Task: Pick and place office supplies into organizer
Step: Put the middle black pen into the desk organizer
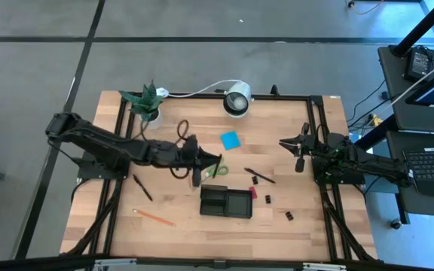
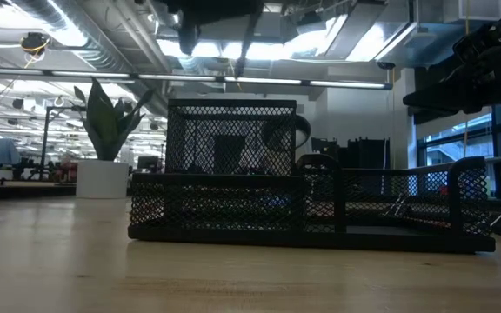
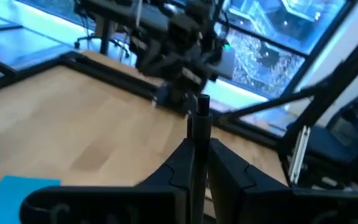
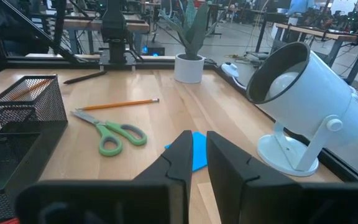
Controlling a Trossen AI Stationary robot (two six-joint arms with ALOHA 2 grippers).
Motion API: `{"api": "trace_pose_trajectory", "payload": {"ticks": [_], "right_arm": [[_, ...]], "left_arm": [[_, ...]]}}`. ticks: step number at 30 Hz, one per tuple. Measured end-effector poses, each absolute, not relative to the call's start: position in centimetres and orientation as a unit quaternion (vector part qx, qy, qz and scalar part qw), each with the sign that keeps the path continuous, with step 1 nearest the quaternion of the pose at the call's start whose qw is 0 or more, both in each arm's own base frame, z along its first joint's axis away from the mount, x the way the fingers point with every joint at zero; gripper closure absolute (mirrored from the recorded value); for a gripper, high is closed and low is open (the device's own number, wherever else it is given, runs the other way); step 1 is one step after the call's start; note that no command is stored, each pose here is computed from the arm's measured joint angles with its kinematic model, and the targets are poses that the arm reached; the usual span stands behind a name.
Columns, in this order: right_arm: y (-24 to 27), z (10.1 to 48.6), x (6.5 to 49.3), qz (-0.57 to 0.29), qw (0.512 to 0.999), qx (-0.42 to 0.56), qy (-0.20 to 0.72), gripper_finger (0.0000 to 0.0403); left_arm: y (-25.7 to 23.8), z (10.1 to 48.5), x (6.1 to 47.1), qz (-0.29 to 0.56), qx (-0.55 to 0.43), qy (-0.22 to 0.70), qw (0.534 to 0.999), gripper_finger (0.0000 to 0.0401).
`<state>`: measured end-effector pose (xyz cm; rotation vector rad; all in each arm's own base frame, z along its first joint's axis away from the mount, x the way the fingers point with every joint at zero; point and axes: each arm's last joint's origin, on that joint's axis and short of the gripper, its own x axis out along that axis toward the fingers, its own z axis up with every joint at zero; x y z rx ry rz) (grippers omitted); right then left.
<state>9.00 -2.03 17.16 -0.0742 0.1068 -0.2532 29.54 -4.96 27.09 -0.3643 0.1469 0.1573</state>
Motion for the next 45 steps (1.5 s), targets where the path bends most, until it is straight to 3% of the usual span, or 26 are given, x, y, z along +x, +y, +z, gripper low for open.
{"api": "trace_pose_trajectory", "payload": {"ticks": [10, 32, 45], "right_arm": [[-2.0, 17.2, 9.0, -0.126, 0.99, -0.037, 0.053, 0.0352], [-2.0, 17.2, 9.0, -0.126, 0.99, -0.036, 0.053, 0.0352], [-2.0, 17.2, 9.0, -0.126, 0.99, -0.036, 0.053, 0.0352]], "left_arm": [[-6.8, 24.4, 32.3, 0.014, -0.17, 0.043, 0.984, 0.0375], [-8.6, 18.8, 33.9, 0.006, -0.101, 0.131, 0.986, 0.0377], [-8.6, 17.6, 33.9, 0.003, -0.1, 0.143, 0.985, 0.0377]]}}
